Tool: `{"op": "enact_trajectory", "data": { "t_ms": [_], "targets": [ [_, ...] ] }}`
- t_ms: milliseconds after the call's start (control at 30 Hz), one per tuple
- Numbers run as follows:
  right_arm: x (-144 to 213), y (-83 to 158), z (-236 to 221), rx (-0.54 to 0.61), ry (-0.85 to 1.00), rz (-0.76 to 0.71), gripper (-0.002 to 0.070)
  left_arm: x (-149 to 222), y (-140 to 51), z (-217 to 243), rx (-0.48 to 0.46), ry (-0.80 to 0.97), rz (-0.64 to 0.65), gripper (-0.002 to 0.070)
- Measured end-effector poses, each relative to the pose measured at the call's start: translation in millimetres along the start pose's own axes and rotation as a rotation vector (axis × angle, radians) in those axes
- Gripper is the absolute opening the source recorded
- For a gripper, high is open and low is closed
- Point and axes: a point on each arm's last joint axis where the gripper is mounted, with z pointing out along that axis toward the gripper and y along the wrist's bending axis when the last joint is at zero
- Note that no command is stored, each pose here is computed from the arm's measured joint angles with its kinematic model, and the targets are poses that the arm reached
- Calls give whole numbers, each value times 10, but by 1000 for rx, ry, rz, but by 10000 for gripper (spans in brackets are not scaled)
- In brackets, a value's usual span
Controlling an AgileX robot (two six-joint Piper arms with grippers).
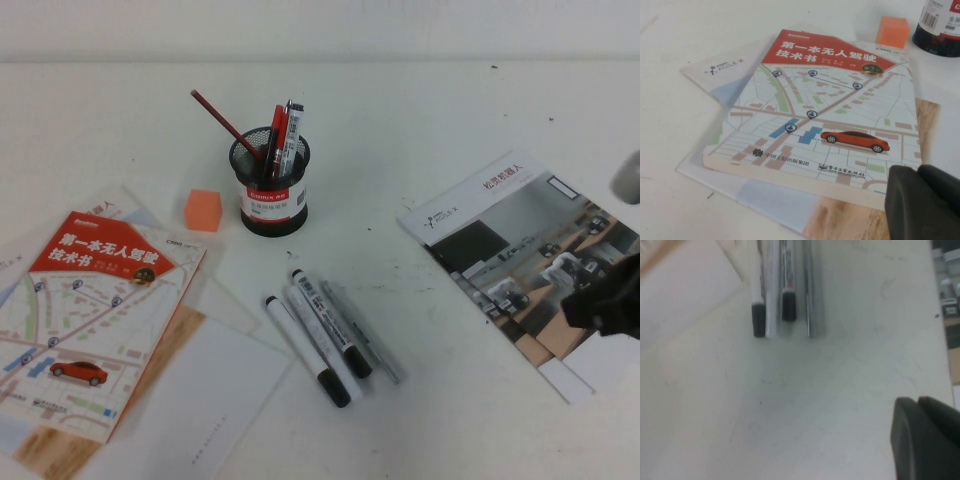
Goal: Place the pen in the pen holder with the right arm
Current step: Pick up the pen on the table
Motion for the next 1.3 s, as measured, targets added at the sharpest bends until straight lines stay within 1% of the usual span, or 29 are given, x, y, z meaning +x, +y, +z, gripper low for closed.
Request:
{"op": "enact_trajectory", "data": {
  "t_ms": [167,367,500,633,700,733,833,867,967,1033,1100,1300],
  "targets": [
    [-431,72,528,-3,187,-121,-20,0,0,0,0,0,0,-1],
    [-846,197,1141,46,426,-226,-20,0,0,0,0,0,0,-1],
    [-1096,237,1503,73,473,-259,-20,0,0,0,0,0,0,-1],
    [-1231,302,1795,72,477,-286,-12,0,0,0,0,0,0,-1],
    [-1271,350,1912,80,482,-315,13,0,0,0,0,0,0,-1],
    [-1290,376,1966,81,483,-326,38,0,0,0,0,0,0,-1],
    [-1326,421,2107,84,487,-344,156,0,0,0,0,0,0,-1],
    [-1325,425,2159,87,493,-347,204,0,0,0,0,0,0,-1],
    [-1280,439,2332,107,524,-348,317,0,0,0,0,0,0,-1],
    [-1234,447,2456,112,548,-344,351,0,0,0,0,0,0,-1],
    [-1200,467,2545,113,564,-345,368,0,0,0,0,0,0,-1],
    [-1171,494,2622,118,579,-331,378,0,0,0,0,0,0,-1]
  ]
}}
